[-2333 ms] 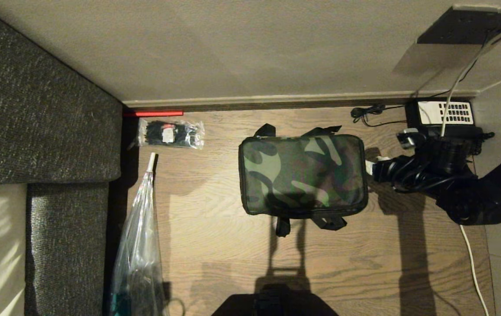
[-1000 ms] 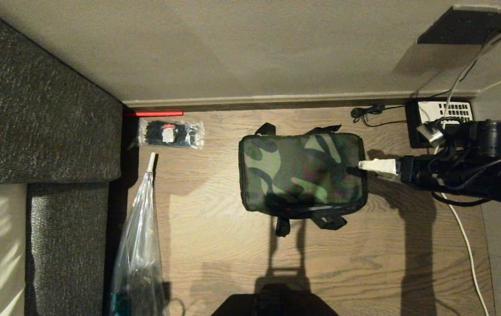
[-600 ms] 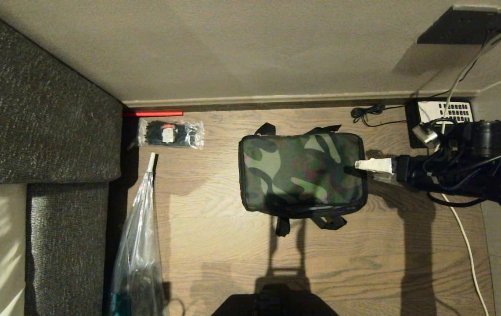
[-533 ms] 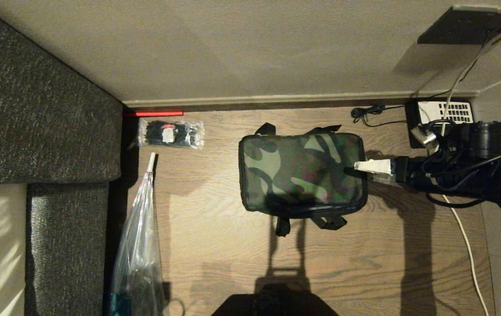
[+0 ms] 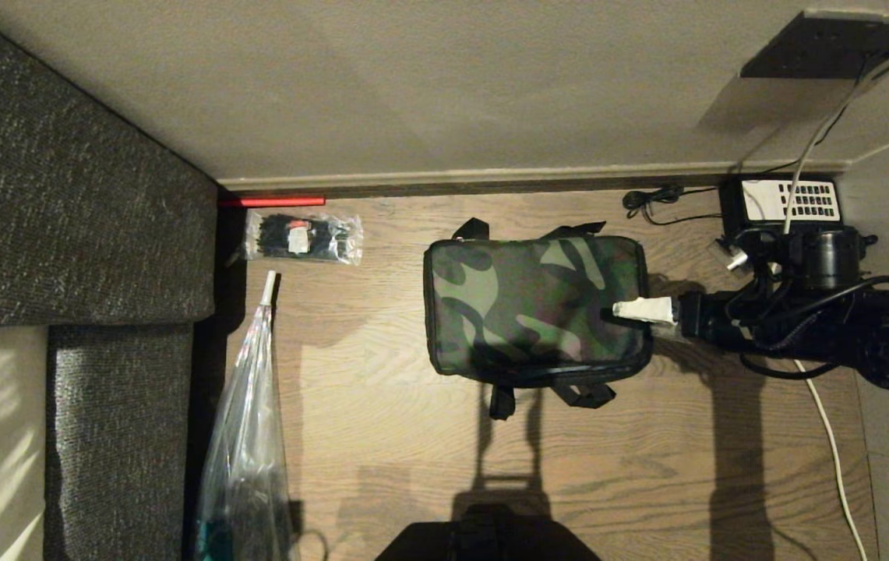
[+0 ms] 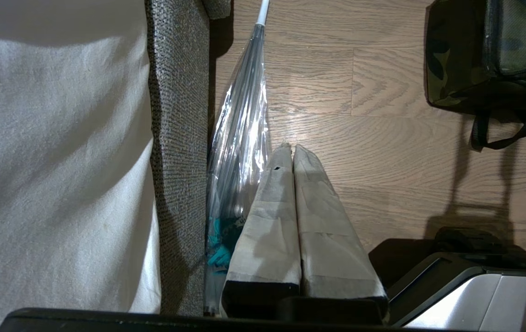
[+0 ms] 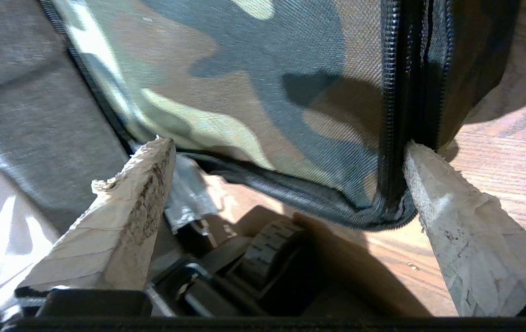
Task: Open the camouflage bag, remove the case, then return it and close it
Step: Open the top of the storage box
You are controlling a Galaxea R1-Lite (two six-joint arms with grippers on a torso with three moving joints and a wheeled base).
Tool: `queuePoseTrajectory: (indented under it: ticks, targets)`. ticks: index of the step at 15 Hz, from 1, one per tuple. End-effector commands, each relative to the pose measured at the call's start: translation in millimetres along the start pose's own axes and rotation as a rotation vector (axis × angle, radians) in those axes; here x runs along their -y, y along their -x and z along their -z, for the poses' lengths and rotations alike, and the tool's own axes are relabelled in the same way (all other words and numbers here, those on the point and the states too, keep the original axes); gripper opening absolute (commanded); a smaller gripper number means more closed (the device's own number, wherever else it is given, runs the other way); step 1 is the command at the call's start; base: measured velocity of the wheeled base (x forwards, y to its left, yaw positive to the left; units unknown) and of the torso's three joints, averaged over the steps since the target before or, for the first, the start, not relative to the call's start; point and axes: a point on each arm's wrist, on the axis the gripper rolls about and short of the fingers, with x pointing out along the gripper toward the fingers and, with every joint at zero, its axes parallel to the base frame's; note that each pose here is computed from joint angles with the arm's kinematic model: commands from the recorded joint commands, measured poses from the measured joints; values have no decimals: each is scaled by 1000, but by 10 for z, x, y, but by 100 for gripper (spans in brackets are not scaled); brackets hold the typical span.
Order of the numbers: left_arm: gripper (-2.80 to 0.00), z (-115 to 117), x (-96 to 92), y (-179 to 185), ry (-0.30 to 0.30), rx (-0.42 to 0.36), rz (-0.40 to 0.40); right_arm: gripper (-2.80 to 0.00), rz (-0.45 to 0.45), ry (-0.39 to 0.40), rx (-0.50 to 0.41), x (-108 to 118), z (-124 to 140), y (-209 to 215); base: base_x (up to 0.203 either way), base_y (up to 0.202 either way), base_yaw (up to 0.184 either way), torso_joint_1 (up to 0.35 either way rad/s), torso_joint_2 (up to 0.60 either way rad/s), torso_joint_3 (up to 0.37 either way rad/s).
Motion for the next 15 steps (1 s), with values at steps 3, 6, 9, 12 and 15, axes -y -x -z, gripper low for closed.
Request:
queuePoseTrajectory:
  ticks: [3,6,9,12,15]
  targets:
    - [-280,1,0,0,0,0,-1,0,47,-2,-27,5,106,-215,0,0,0,0,0,0]
    - [-280,1,0,0,1,0,-1,0,30,-8,-15,-92,72,-195,0,0,0,0,0,0]
    - [-280,1,0,0,0,0,-1,0,0,-72,10,-221,-6,-177,0,0,0,0,0,0]
    - [-280,1,0,0,0,0,-1,0,-9,-97,13,-262,-3,-151,0,0,0,0,0,0]
    - [-280,1,0,0,0,0,0,-280,-8,-75,18,-262,-12,-155,0,0,0,0,0,0]
